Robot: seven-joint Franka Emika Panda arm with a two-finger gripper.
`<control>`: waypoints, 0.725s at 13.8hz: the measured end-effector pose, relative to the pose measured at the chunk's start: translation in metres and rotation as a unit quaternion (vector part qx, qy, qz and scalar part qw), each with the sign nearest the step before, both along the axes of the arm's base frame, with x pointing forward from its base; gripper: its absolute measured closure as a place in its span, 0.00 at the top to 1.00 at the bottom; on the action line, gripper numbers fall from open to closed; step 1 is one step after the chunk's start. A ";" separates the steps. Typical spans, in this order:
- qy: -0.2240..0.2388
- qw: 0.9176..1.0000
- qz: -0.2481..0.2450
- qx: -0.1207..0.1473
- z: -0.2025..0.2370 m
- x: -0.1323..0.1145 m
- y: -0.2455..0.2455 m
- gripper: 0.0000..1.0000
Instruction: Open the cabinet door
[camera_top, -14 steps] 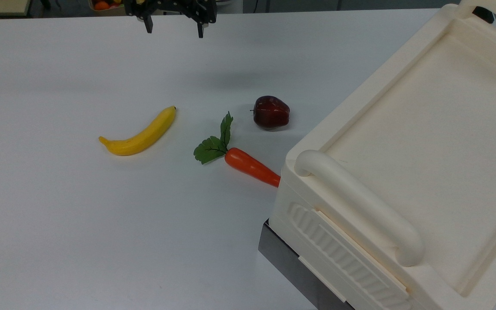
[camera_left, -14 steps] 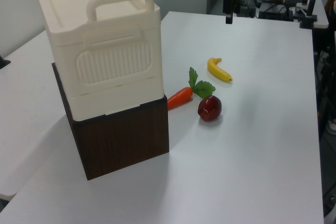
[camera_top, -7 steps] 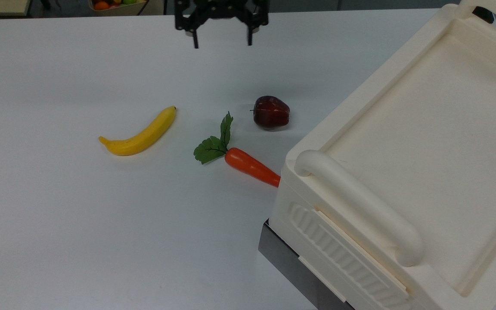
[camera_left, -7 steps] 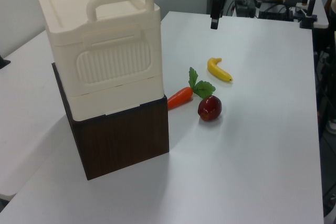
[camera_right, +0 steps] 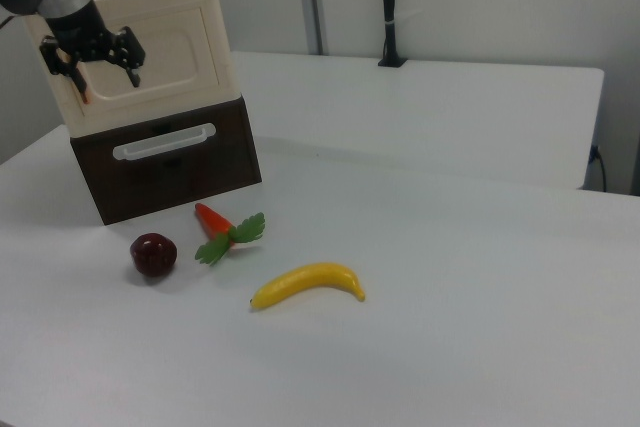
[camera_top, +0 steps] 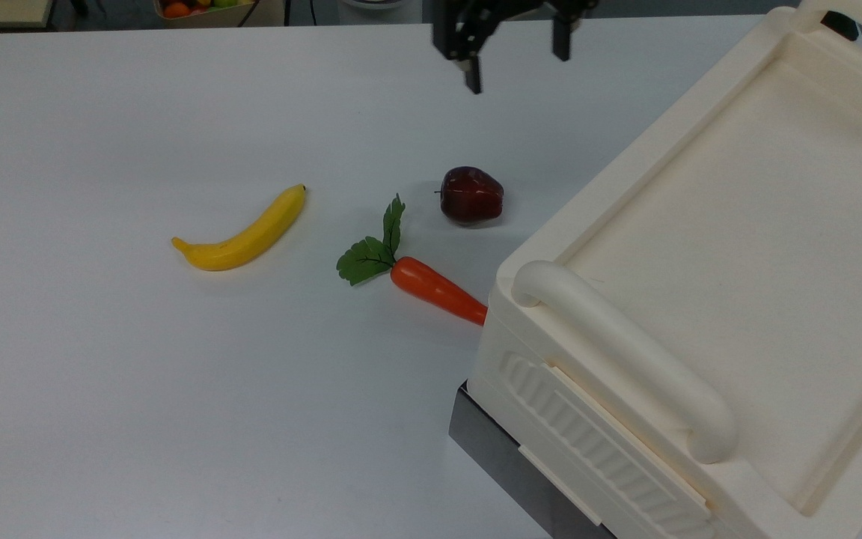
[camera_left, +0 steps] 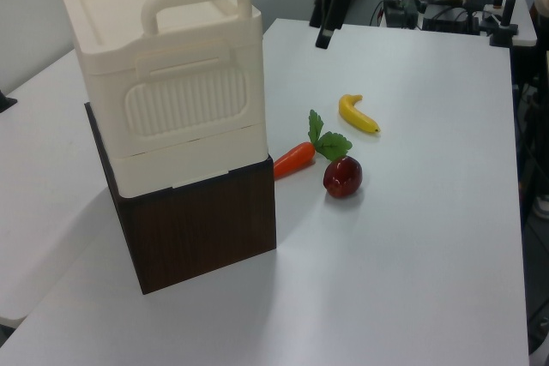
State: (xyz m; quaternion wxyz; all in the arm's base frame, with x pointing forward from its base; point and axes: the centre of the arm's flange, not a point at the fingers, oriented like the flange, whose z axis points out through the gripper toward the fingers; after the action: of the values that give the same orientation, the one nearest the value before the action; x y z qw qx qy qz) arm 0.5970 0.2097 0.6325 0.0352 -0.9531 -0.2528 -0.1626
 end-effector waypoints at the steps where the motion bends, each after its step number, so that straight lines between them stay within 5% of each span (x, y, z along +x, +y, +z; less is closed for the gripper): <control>1: -0.007 1.000 0.010 0.010 0.000 -0.001 0.013 1.00; 10: -0.085 0.992 0.074 0.054 0.004 -0.008 0.087 0.95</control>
State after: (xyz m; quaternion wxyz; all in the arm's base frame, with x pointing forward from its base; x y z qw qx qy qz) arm 0.5891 0.2964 0.6362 0.0768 -0.9112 -0.3152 -0.2537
